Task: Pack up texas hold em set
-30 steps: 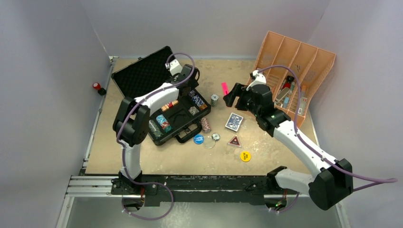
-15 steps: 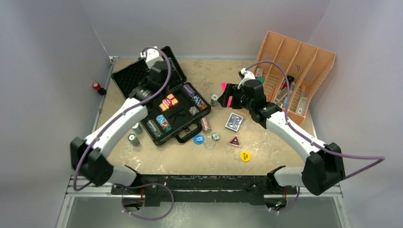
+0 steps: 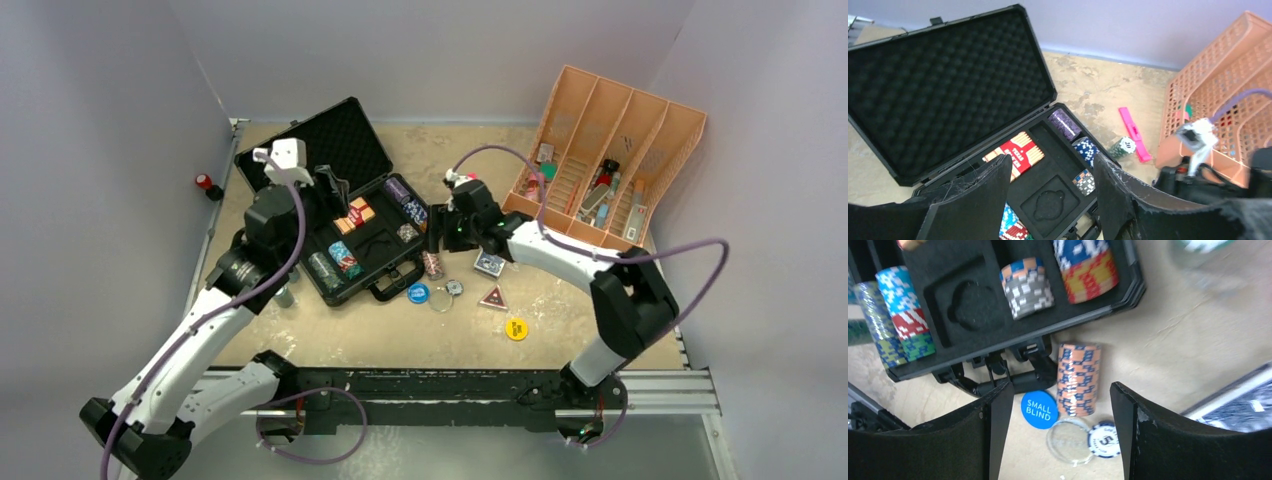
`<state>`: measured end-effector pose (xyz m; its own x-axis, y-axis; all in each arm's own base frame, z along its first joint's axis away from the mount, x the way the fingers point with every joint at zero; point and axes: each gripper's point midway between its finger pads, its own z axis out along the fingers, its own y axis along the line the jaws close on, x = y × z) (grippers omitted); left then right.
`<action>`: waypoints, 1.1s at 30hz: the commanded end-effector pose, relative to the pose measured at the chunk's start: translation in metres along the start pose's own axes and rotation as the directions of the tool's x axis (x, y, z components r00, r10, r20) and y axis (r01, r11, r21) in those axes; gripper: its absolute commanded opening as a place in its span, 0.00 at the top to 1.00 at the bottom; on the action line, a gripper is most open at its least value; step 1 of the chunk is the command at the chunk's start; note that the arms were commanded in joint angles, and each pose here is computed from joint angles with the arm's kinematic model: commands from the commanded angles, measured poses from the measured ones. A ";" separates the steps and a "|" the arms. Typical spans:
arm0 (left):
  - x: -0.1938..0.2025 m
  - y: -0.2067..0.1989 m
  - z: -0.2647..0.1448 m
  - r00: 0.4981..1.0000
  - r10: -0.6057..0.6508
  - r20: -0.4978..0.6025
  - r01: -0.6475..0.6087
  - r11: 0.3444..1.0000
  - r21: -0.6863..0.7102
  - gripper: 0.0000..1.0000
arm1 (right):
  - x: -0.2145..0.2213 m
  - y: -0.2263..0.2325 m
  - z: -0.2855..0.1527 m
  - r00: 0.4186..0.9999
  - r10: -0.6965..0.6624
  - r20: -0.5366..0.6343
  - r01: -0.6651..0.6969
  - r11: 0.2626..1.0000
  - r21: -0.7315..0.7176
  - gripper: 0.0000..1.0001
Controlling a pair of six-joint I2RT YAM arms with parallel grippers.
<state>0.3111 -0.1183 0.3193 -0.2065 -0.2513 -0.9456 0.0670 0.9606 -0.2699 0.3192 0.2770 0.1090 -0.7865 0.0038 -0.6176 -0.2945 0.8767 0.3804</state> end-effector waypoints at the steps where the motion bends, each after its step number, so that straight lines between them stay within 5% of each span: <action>1: -0.025 -0.018 -0.015 0.995 0.006 0.103 -0.020 0.991 0.134 0.40 | 0.011 0.007 0.011 0.992 0.117 -0.044 -0.114 0.992 0.060 0.29; 8: -0.026 -0.028 -0.023 0.987 -0.078 0.140 0.045 0.974 0.220 0.39 | 0.026 -0.018 0.028 0.982 0.178 -0.064 -0.161 0.964 0.211 0.35; 19: -0.018 -0.027 -0.020 0.990 -0.078 0.114 0.051 0.975 0.218 0.39 | 0.043 -0.017 0.046 0.979 0.094 -0.180 -0.061 0.982 0.181 0.39; 28: -0.014 -0.026 -0.016 0.992 -0.074 0.100 0.051 0.976 0.209 0.39 | 0.059 -0.018 0.055 0.967 0.054 -0.250 -0.015 0.988 0.156 0.50; 33: -0.012 -0.025 -0.014 0.993 -0.071 0.096 0.050 0.978 0.204 0.39 | 0.043 -0.018 0.047 0.981 0.046 -0.186 -0.013 0.984 0.176 0.67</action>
<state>0.2959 -0.1372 0.3309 -0.1493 -0.3046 -0.9407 0.2406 0.9116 -0.3334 0.3079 0.2860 0.0239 -0.9127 -0.0402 -0.4066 -0.1679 0.9441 0.2836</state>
